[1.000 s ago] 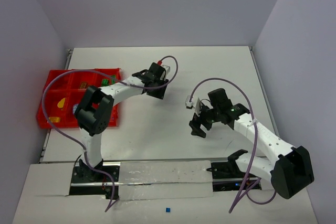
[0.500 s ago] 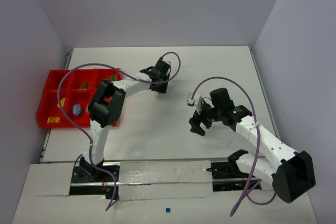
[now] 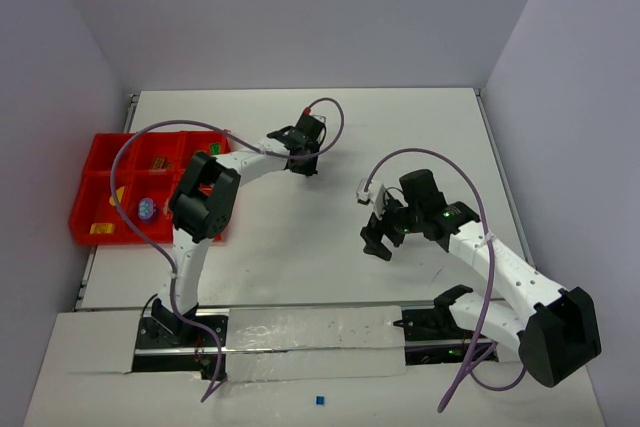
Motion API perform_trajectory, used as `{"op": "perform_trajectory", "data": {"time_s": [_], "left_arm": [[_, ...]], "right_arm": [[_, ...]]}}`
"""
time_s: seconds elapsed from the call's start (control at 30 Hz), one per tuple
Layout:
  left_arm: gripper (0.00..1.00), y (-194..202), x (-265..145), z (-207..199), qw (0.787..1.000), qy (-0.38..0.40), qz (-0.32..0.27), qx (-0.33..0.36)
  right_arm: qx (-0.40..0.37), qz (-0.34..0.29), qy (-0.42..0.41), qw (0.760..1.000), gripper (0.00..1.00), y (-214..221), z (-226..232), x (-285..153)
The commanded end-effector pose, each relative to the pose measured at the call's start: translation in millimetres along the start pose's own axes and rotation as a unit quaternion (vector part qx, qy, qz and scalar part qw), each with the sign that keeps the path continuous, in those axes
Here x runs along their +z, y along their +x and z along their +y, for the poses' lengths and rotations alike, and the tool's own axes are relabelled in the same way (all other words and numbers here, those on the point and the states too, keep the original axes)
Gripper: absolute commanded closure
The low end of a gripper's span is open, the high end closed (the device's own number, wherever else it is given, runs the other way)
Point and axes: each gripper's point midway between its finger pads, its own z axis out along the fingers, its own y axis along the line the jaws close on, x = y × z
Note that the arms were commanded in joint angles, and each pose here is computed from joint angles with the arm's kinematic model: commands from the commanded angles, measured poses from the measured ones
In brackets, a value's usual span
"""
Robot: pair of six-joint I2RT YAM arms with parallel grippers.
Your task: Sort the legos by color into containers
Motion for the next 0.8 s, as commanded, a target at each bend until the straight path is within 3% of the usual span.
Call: {"op": "perform_trajectory", "data": {"time_s": [0.0, 0.2, 0.3, 0.4, 0.53, 0.77], "left_arm": [[1.0, 9.8, -15.4, -1.2, 0.999, 0.022, 0.008, 0.022], [1.0, -47.6, -156.4, 9.9, 0.987, 0.095, -0.122, 0.052], [1.0, -34.1, -190.4, 53.3, 0.988, 0.087, -0.119, 0.043], [1.0, -3.8, -213.1, 116.7, 0.993, 0.066, -0.096, 0.014], [1.0, 42.1, -218.2, 166.2, 0.998, 0.034, -0.059, -0.013], [1.0, 87.6, -203.2, 188.5, 0.999, 0.027, -0.007, -0.038]], "right_arm": [[-0.029, -0.015, -0.005, 0.999, 0.06, -9.0, 2.4, -7.4], [-0.065, -0.015, -0.038, 0.997, 0.06, -17.4, 19.1, -14.0], [-0.083, -0.017, -0.061, 0.994, 0.06, -26.2, 33.5, -11.2], [-0.111, -0.017, -0.088, 0.99, 0.07, -34.7, 50.6, -4.5], [-0.164, -0.006, -0.122, 0.979, 0.07, -42.4, 79.7, 7.4], [-0.253, 0.019, -0.194, 0.948, 0.07, -40.0, 138.6, 28.9]]}}
